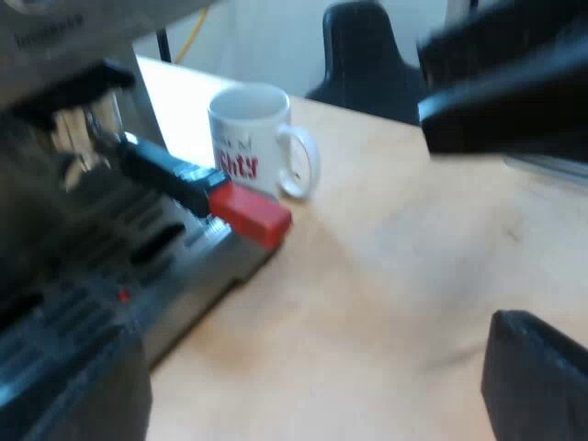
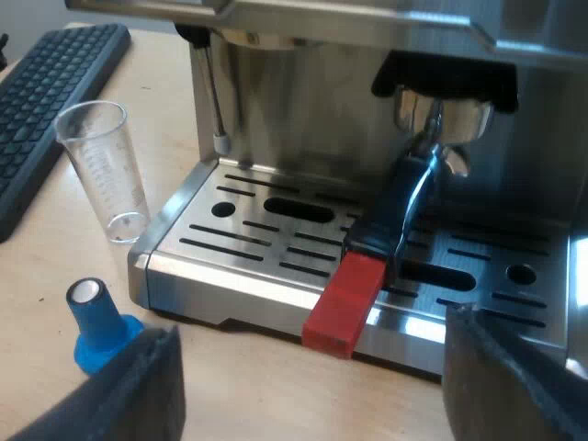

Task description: Grind coffee beans and then tamp

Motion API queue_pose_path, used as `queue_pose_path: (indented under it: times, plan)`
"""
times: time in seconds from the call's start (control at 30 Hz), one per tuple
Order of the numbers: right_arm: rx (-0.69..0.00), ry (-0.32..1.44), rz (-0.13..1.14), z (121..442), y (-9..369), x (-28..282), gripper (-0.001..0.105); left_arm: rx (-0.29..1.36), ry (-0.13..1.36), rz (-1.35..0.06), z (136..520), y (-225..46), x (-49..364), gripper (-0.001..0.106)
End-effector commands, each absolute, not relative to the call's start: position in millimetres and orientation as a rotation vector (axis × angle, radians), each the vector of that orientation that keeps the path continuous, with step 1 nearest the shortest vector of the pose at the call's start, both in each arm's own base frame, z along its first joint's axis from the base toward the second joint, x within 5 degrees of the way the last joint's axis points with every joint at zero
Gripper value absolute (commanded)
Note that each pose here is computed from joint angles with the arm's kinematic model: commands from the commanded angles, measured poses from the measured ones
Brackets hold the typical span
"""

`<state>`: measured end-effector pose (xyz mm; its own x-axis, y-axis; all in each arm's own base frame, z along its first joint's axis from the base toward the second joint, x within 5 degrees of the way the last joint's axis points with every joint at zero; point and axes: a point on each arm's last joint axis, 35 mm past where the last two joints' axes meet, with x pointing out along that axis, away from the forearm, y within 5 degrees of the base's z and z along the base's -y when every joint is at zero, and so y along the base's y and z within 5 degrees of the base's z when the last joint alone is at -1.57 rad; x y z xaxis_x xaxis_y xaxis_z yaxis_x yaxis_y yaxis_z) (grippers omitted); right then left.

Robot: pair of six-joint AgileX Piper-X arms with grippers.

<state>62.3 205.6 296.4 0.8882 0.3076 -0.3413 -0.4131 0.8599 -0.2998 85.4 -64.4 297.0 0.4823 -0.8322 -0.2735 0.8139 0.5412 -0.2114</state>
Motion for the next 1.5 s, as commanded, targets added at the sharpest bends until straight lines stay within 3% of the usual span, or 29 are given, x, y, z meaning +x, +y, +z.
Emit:
queue_pose_path:
  times: [0.03, 0.13, 0.3, 0.43, 0.63, 0.87, 1.2, 1.5]
  plan:
    - [-0.349, 0.28, 0.405, 317, 207, 62, 0.062, -0.065, 0.394, -1.015, 295, -60, 75, 0.079]
    - [-0.28, 0.276, 0.402, 329, 209, 62, 0.062, -0.065, 0.386, -1.015, 296, -58, 72, 0.079]
    - [-0.256, 0.282, 0.395, 337, 208, 63, 0.062, -0.064, 0.376, -1.016, 297, -57, 70, 0.079]
    - [-0.197, 0.317, 0.378, 337, 208, 65, 0.062, -0.064, 0.376, -1.014, 297, -57, 70, 0.079]
    - [-0.258, 0.399, 0.391, 337, 216, 75, 0.062, -0.064, 0.376, -1.014, 297, -57, 70, 0.079]
    - [-0.266, 0.583, 0.368, 337, 222, 104, 0.062, -0.064, 0.376, -1.014, 297, -57, 70, 0.079]
    - [-0.209, 0.717, 0.345, 326, 221, 131, 0.062, -0.064, 0.376, -1.014, 297, -57, 70, 0.079]
    - [-0.242, 0.795, 0.347, 305, 232, 141, 0.062, -0.064, 0.376, -1.014, 297, -57, 70, 0.079]
